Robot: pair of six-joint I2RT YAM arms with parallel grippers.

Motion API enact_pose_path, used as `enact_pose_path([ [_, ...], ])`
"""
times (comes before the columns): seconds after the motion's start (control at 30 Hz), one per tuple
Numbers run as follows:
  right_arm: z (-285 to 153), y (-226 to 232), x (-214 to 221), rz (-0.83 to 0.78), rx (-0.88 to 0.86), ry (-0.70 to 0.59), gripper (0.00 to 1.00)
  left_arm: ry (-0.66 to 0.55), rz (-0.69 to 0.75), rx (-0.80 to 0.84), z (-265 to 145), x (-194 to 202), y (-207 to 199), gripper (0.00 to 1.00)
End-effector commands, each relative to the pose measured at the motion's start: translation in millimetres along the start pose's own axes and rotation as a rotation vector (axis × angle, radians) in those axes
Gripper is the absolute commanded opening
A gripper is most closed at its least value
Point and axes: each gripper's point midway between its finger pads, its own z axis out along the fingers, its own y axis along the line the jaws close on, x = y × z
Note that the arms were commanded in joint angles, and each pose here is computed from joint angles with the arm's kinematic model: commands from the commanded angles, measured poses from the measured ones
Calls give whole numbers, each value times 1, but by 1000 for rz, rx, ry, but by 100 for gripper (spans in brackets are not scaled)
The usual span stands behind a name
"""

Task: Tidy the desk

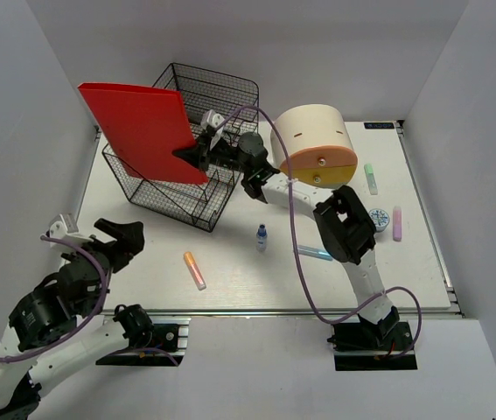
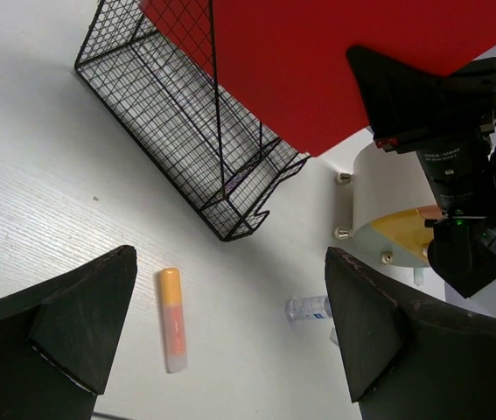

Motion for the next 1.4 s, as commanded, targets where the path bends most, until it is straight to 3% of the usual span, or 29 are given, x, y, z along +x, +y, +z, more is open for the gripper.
enact_pose_path([
  [0.0, 11, 2, -61, -113, -55, -196, 0, -8, -48, 2, 0, 0, 0, 98],
  [0.7, 11, 17, -13, -111, -263, -196, 0, 1, -38, 16, 7, 10, -6, 98],
  [1.37, 3, 21, 4, -127, -388, -199, 0, 8, -20, 6, 18, 22, -16, 98],
])
